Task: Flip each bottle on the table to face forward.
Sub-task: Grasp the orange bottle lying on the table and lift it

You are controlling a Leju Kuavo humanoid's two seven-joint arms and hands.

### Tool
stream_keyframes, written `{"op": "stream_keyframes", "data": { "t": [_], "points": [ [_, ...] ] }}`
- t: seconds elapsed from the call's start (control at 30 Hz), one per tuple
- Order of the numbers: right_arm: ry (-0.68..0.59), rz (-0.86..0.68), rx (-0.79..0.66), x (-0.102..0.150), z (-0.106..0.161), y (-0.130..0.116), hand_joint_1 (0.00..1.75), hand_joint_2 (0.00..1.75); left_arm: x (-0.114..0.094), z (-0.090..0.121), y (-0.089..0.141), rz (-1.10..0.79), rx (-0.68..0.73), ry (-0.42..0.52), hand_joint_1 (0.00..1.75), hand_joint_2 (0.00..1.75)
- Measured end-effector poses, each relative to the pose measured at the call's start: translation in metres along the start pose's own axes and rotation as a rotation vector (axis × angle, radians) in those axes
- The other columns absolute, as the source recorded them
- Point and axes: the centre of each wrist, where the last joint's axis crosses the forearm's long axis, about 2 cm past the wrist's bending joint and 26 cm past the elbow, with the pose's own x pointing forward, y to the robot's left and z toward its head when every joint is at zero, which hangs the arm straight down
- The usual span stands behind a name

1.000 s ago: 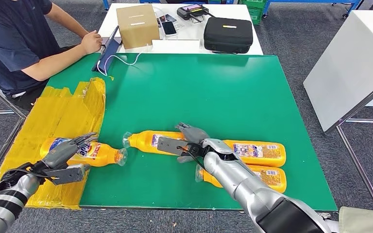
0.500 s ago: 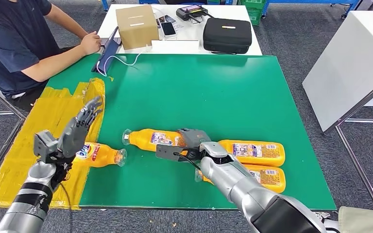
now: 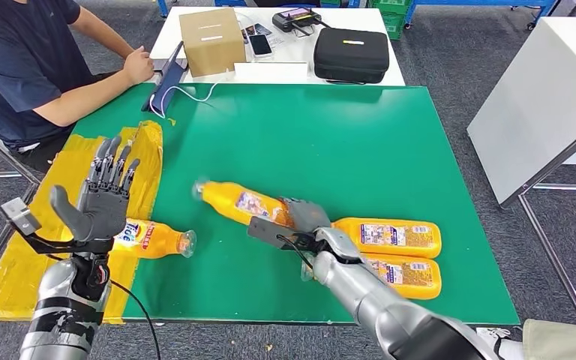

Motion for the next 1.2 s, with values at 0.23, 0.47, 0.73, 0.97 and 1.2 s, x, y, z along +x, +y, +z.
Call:
{"op": "stream_keyframes", "data": {
  "t": [0.23, 0.47, 0.73, 0.97, 1.2],
  "points": [
    [-0.039, -0.176, -0.095, -0.003, 0.009, 0.001, 1.75, 1.75, 0.001, 0.014, -0.005, 0.034, 0.027, -0.008, 0.0, 0.0],
    [-0.216, -0.443, -0.344, 0.01, 0.025, -0.008, 1.75, 1.75, 0.001, 0.022, -0.01, 0.068, 0.071, 0.007, 0.0, 1.75],
    [-0.431, -0.533, -0.532, 0.053, 0.058, -0.027, 1.75, 1.75, -0.008, 0.031, -0.038, 0.145, 0.056, 0.088, 0.0, 1.75],
    [-0.526, -0.517, -0.442, 0.089, 0.071, -0.001, 1.75, 1.75, -0.015, 0.031, -0.076, 0.193, -0.034, 0.122, 0.0, 1.75],
    [-0.554, -0.503, -0.365, 0.103, 0.074, 0.01, 1.75, 1.75, -0.016, 0.033, -0.092, 0.217, -0.078, 0.124, 0.0, 1.75]
  ]
}}
